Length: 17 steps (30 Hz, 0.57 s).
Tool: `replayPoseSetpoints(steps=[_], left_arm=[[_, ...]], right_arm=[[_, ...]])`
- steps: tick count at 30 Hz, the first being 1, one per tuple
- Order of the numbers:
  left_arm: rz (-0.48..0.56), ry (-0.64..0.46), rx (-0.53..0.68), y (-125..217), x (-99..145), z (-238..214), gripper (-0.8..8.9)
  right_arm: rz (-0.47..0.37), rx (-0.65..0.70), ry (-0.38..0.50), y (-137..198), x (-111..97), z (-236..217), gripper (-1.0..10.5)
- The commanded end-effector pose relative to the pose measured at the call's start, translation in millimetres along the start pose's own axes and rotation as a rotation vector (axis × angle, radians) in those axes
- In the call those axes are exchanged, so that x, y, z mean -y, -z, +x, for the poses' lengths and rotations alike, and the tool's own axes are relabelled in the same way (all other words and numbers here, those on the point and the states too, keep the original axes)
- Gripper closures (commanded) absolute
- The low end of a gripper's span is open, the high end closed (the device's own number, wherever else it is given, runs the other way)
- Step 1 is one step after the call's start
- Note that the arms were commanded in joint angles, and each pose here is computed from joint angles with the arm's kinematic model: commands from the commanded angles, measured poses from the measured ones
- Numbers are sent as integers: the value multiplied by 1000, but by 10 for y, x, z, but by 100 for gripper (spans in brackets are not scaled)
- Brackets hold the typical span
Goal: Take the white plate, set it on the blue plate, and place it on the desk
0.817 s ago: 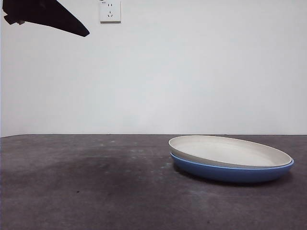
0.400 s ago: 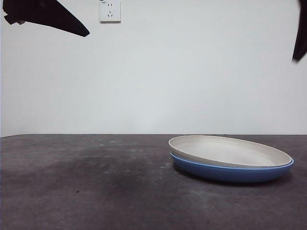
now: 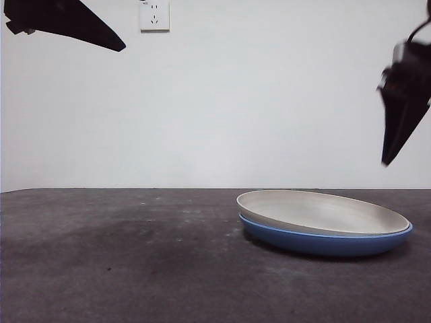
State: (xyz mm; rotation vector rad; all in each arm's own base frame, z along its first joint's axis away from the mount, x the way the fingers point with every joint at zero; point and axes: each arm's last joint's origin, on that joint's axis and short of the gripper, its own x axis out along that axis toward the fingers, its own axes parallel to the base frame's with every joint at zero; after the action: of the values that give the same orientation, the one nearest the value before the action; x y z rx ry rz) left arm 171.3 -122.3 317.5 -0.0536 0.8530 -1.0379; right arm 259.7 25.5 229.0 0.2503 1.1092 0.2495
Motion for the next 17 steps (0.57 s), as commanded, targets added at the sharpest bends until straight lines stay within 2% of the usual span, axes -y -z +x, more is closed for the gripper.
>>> replayPoseSetpoints(steps=[1, 6, 17], left_arm=[[23, 7, 8, -28, 12, 6, 533], [22, 7, 8, -27, 12, 6, 533], [22, 7, 8, -28, 12, 6, 533]], right_arm=[[15, -24, -18, -47, 37, 174, 523], [24, -52, -22, -90, 105, 425, 537], [30, -70, -37, -116, 166, 658, 695]])
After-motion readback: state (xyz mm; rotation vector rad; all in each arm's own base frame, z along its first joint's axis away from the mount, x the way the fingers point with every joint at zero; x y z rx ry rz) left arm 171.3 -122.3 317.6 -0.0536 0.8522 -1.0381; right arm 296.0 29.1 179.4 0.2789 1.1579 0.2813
